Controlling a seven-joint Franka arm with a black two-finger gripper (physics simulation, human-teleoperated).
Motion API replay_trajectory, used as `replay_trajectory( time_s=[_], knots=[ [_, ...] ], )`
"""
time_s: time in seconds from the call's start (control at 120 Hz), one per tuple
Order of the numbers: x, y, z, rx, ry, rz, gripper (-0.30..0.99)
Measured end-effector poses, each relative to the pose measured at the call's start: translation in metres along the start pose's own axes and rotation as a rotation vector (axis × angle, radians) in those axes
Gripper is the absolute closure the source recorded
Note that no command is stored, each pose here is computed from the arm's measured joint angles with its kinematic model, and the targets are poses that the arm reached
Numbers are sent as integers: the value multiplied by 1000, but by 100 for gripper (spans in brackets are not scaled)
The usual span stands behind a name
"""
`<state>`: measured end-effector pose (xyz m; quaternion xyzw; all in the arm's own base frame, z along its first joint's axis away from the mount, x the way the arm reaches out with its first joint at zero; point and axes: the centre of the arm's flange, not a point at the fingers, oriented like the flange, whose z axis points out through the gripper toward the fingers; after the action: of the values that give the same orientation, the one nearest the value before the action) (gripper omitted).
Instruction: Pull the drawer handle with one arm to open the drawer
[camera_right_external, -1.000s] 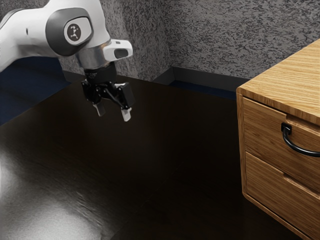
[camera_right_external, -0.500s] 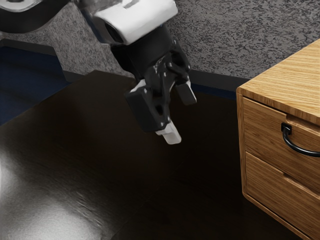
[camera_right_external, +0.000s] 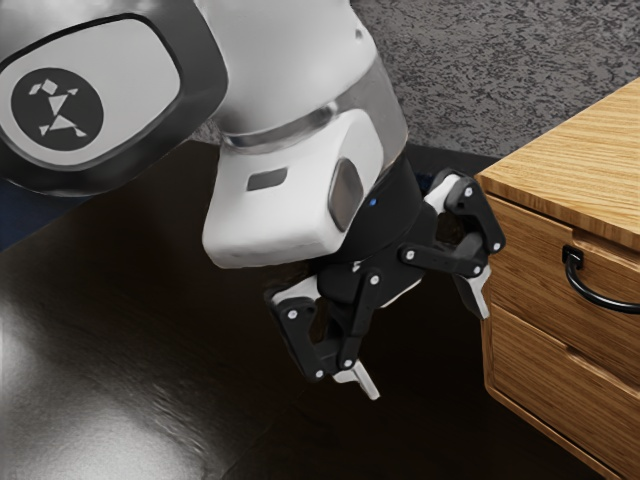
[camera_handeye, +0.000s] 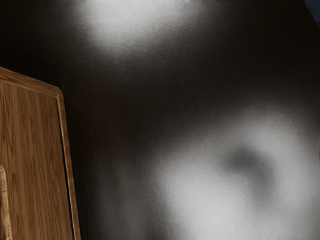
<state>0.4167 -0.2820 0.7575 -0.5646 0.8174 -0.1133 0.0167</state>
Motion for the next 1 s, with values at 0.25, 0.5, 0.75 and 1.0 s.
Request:
replay_trajectory(
  time_s=[0.25, 0.5, 0.75, 1.0],
  knots=[
    [48, -6, 21, 17, 3, 197, 0],
    [29, -34, 48, 6, 6, 159, 0],
    [19, -41, 48, 21, 10, 86, 0],
    [10, -43, 45, 28, 33, 36, 0]
  ],
)
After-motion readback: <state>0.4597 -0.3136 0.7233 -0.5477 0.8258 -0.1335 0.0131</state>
